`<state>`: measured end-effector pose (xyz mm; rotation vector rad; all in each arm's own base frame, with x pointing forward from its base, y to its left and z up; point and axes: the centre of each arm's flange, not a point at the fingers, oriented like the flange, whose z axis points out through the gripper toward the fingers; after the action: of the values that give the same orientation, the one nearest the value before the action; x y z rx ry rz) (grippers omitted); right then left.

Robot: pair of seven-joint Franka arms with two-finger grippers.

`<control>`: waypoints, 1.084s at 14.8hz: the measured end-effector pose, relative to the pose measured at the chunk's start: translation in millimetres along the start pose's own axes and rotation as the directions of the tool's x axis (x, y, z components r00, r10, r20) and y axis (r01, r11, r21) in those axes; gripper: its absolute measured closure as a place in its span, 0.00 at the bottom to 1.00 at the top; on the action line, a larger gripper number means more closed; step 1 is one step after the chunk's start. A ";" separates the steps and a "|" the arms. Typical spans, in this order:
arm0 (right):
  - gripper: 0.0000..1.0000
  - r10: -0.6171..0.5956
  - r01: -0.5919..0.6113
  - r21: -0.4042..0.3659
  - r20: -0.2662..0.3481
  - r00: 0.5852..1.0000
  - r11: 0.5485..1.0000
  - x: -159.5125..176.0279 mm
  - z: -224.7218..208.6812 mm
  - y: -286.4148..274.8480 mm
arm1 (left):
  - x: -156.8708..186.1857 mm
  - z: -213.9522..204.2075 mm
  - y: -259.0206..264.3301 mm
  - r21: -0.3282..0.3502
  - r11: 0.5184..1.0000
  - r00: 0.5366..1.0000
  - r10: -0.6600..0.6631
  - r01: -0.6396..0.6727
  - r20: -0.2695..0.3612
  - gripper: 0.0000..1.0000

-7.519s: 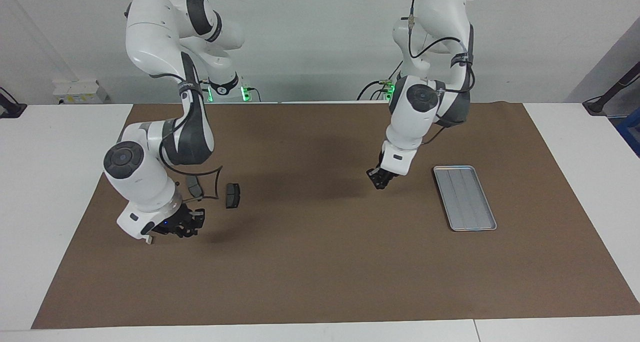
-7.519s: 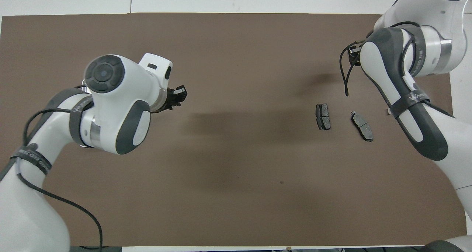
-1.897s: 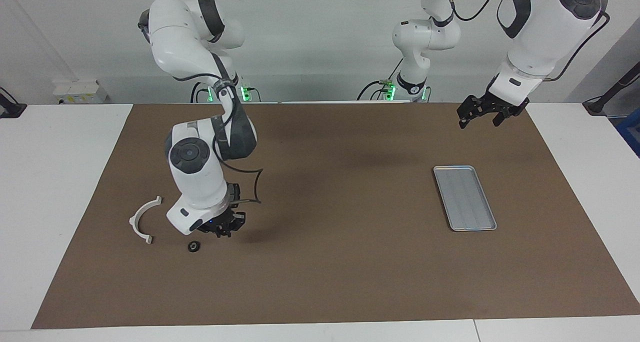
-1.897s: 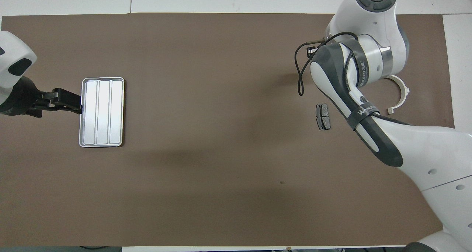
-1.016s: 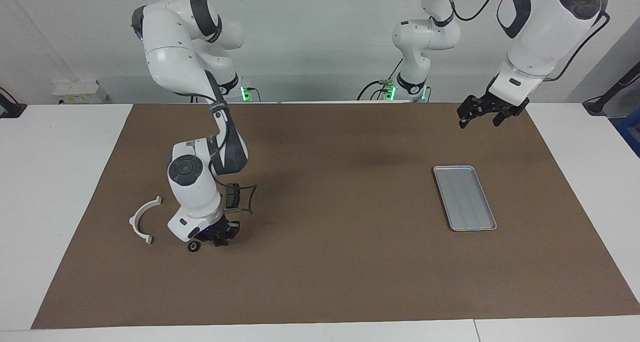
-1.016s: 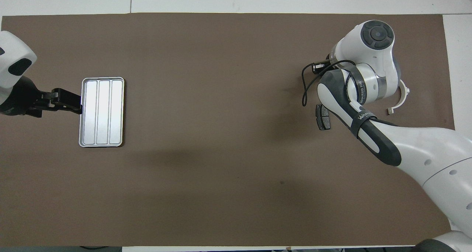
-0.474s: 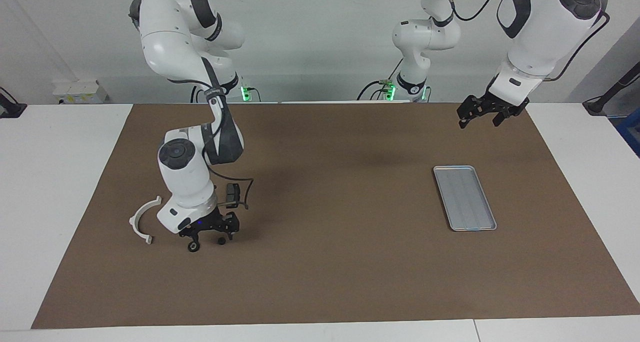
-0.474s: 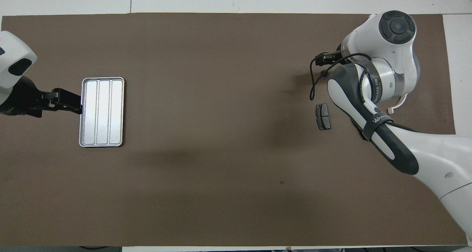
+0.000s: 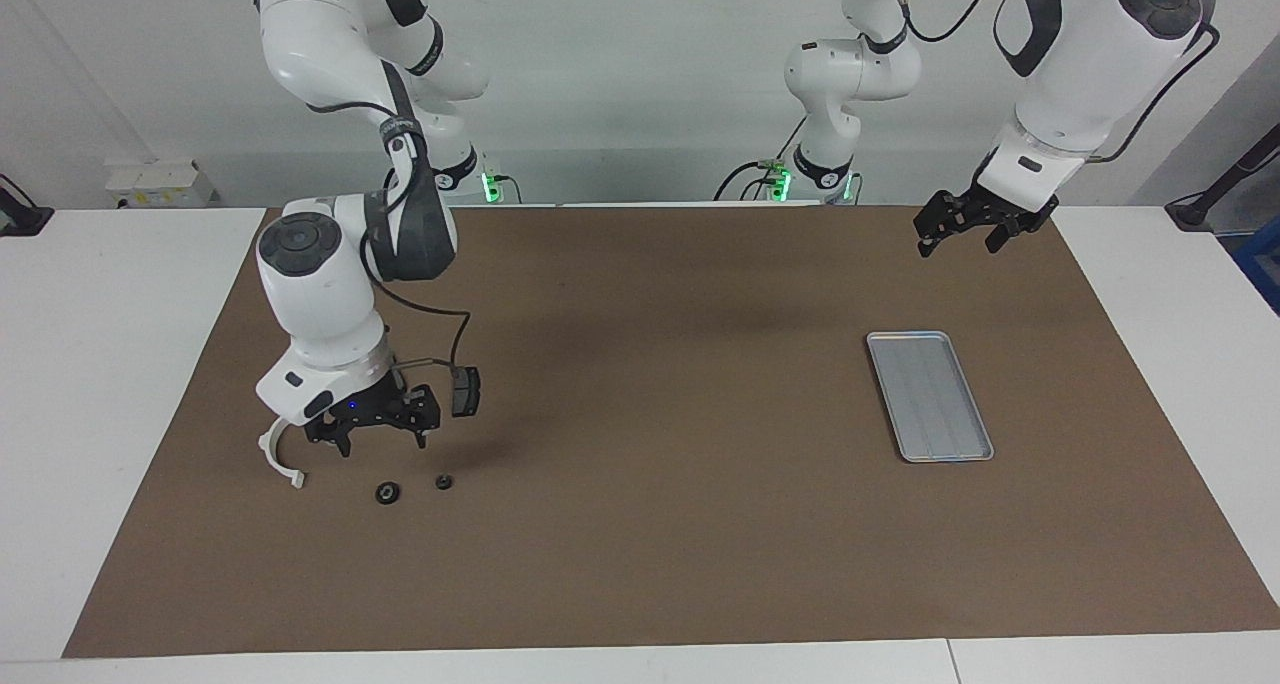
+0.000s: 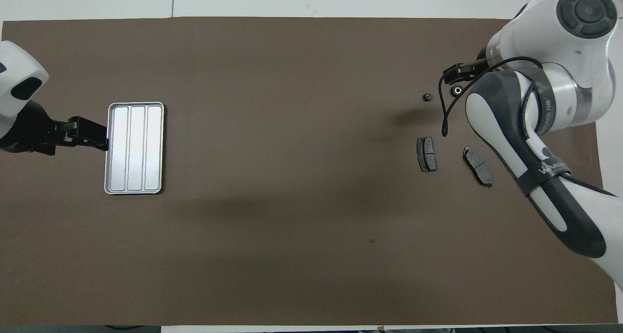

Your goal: Place bearing gear from tray to pile

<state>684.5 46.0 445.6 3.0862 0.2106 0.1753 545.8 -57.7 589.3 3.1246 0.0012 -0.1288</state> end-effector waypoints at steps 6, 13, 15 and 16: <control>0.00 -0.018 0.018 0.003 0.034 0.999 1.000 -40.0 -113.5 6.9 | 0.0 0.0 0.0 0.000 1.000 1.000 0.000 0.000 0.000 0.00; 0.00 0.015 -0.016 0.017 0.055 0.998 1.000 -117.5 -214.0 39.0 | 0.0 0.0 0.0 0.000 1.000 1.000 0.000 0.000 0.000 0.00; 0.00 0.023 -0.024 0.020 0.082 0.996 1.000 -129.8 -217.5 37.8 | 0.0 0.0 0.0 0.000 1.000 1.000 0.000 0.000 0.000 0.00; 0.00 0.026 -0.029 0.021 0.095 0.995 0.999 -132.8 -216.3 36.3 | 0.0 0.0 0.0 0.000 1.000 1.000 0.000 0.000 0.000 0.00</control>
<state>533.6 -0.5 647.6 3.1115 0.1675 0.0276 545.7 -57.7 589.3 3.1246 0.0012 -0.1293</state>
